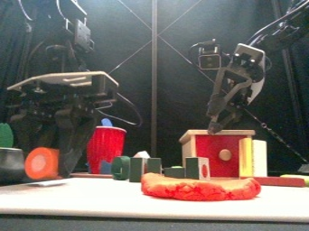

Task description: Put carrot bottom into soy sauce bowl

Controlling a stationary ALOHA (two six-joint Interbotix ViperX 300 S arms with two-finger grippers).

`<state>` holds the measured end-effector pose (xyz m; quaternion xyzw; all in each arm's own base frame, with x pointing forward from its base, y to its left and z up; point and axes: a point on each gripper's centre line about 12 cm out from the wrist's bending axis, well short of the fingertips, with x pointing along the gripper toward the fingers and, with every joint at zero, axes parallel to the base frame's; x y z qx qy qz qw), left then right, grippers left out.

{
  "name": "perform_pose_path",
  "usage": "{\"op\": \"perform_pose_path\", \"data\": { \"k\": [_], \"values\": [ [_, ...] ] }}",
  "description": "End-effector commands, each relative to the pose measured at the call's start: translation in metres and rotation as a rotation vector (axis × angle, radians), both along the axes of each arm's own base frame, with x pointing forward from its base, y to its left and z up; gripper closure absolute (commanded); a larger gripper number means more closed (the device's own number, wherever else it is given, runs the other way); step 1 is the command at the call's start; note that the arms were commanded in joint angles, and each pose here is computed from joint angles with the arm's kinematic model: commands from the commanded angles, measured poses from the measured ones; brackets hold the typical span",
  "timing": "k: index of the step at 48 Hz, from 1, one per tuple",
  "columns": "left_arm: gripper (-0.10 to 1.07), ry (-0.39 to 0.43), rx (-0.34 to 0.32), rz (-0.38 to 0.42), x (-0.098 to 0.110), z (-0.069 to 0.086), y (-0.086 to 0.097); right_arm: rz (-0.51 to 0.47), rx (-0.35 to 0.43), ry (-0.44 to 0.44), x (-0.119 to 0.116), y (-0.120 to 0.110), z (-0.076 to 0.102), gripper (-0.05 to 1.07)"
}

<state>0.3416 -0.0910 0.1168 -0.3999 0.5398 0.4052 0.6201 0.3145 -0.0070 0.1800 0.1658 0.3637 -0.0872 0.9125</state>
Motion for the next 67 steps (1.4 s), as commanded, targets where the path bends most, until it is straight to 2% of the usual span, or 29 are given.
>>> {"op": "perform_pose_path", "data": {
  "k": [1, 9, 28, 35, 41, 55, 67],
  "values": [
    [0.3, -0.043, 0.029, -0.026, -0.007, 0.032, 0.008, 0.003, 0.0, -0.049, 0.004, 0.001, 0.014, 0.0],
    [0.3, -0.037, 0.056, -0.104, -0.03, 0.055, 0.017, 0.006, -0.002, -0.053, 0.005, 0.001, 0.015, 0.0],
    [0.3, -0.081, 0.082, -0.222, -0.081, 0.074, 0.035, -0.007, 0.008, -0.061, 0.007, -0.001, 0.015, 0.0],
    [0.3, -0.066, 0.089, -0.276, -0.103, 0.068, 0.041, -0.007, 0.008, -0.063, 0.008, -0.001, 0.016, 0.0],
    [0.3, -0.05, 0.068, -0.29, -0.113, 0.062, 0.043, -0.009, 0.009, -0.069, 0.009, -0.002, 0.018, 0.0],
    [0.27, -0.046, 0.06, -0.333, -0.117, 0.049, 0.049, -0.015, 0.018, -0.064, 0.01, -0.002, 0.016, 0.0],
    [0.14, -0.027, 0.061, -0.314, -0.121, 0.042, 0.055, -0.017, 0.02, -0.066, 0.01, -0.002, 0.017, 0.0]
  ]
}}
